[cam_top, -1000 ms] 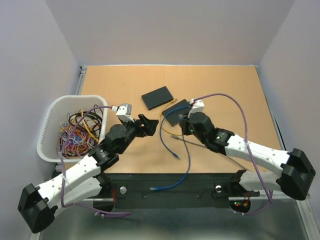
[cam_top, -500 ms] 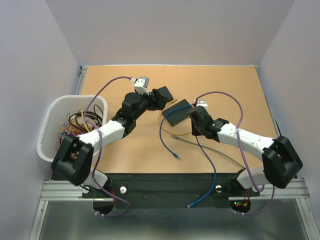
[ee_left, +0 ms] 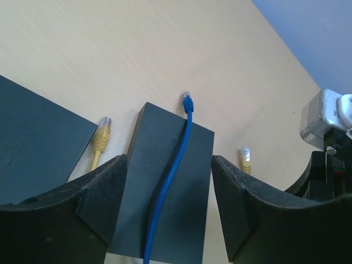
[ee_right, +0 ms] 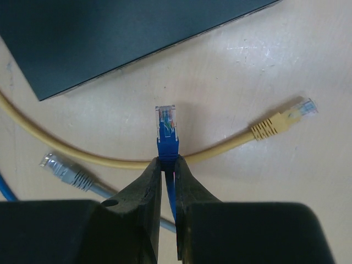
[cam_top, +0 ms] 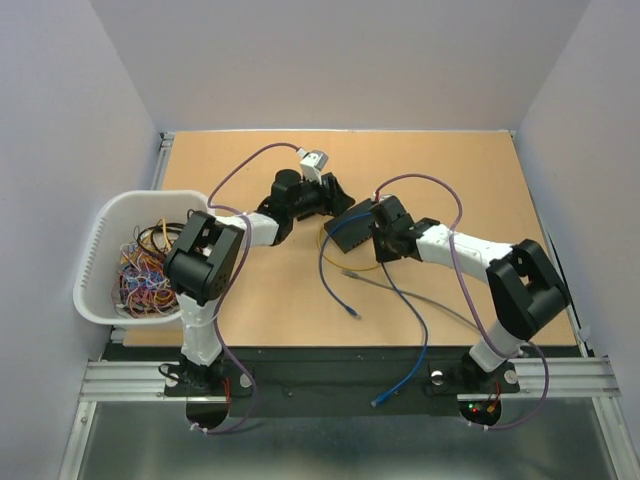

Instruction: Insert the plug into the switch port

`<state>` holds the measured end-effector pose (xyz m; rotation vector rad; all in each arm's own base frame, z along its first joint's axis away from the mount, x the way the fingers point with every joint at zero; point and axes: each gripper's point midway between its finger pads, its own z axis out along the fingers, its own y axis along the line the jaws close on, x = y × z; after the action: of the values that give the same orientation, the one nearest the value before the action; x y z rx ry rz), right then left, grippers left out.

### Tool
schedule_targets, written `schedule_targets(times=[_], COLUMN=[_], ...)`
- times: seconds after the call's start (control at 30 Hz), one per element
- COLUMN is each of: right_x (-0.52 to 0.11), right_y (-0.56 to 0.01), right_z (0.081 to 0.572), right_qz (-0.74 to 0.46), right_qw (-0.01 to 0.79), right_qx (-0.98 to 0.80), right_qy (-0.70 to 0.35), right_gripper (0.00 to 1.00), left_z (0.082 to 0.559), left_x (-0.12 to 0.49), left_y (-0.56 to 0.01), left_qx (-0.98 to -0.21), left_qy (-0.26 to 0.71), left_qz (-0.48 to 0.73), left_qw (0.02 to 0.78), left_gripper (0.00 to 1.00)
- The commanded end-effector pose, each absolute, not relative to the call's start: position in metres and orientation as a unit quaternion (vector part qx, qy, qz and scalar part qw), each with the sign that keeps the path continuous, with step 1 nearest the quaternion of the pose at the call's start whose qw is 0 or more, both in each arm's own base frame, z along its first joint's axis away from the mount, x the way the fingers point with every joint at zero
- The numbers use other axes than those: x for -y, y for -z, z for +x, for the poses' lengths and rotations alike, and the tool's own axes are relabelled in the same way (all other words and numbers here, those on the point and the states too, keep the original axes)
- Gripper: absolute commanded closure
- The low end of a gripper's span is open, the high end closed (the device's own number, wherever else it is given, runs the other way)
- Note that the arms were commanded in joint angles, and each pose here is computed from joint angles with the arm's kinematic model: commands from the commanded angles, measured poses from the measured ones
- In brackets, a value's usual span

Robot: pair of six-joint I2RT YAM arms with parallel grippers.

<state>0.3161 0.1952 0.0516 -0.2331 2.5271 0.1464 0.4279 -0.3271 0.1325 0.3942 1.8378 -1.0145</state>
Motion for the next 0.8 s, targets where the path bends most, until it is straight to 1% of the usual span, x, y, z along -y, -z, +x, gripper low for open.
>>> schedule_targets(times=[0.0,0.17,0.5,0.77], right_x=[-0.207,-0.212,-0.218,-0.219], right_y=[-0.048,-0.045,-0.043,-0.042], right_z=[0.331,0.341,0.354,0.362], right_qz=[-0.108,-0.113,-0.111,-0.103], right_qw=[0.29,0.287,0.289,0.291], right_qx=[-0.947,-0.947,-0.947,-0.947], right_qy=[-0.084,-0.09,-0.087,-0.084], right_gripper=[1.0,1.0,1.0,0.99], left_z=[0.438,0.445,0.453,0.441], left_x=[0.339,0.348,0.349,0.353], left_y=[-0.167,-0.147,-0.103,-0.073], left_qx=[-0.703,-0.705,-0.737,-0.75], left_qy=[0.45,0.456,0.441,0.454], left_qz=[0.201,0.217,0.215,0.225], left_qw=[0.513,0.498,0.465,0.426], left_gripper=[0.27,0.27,0.28,0.28])
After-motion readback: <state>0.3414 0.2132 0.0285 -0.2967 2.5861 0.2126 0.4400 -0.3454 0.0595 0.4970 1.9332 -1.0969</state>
